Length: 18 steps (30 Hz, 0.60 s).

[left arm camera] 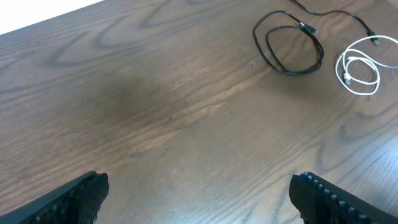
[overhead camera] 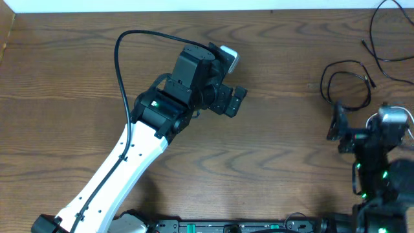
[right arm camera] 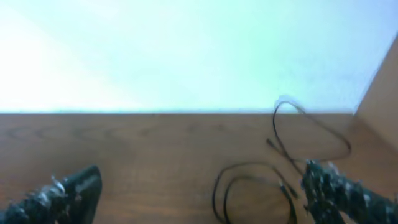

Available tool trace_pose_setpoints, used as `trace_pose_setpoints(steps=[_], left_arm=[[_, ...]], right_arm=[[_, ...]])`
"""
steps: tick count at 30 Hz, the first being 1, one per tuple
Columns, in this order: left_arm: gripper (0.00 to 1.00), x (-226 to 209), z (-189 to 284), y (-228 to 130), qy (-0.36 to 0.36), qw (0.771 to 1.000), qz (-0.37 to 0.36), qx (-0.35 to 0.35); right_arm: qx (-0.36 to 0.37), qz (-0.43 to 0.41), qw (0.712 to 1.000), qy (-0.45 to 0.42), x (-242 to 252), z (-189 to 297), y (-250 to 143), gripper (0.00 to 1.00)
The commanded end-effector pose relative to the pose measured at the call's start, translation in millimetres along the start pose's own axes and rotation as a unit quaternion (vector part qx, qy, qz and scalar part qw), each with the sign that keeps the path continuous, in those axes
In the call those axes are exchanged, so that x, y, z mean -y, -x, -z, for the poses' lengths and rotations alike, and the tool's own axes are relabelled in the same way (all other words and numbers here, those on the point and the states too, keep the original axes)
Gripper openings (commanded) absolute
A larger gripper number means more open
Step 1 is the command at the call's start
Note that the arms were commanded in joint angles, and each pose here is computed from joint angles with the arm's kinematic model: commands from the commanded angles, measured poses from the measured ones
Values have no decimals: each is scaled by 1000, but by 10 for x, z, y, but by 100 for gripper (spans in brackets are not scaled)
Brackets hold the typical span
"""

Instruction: Untangle cables

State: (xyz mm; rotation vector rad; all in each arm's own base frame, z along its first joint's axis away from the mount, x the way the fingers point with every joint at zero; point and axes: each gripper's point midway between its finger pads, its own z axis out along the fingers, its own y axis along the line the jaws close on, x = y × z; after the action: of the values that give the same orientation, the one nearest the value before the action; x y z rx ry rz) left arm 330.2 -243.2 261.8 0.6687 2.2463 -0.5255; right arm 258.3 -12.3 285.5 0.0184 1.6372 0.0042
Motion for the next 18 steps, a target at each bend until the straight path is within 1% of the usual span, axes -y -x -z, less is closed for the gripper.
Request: trace_pose_setpoints(steps=[1,9,14,18], left_arm=[[98,13,15,49,-5,1000,-9,5],[98,13,15,49,-5,1000,-9,5],[98,12,13,48,-5,1000,-8,5],[98,12,13,48,-5,1000,-8,5]], right_arm=[[20,8,1000,8,-46,52,-279,99],[48,11,999,21,-113,99,-630,99],[42,11,999,29,-149,82,-874,99],[47,12,998,33,-169,67,-996,99]])
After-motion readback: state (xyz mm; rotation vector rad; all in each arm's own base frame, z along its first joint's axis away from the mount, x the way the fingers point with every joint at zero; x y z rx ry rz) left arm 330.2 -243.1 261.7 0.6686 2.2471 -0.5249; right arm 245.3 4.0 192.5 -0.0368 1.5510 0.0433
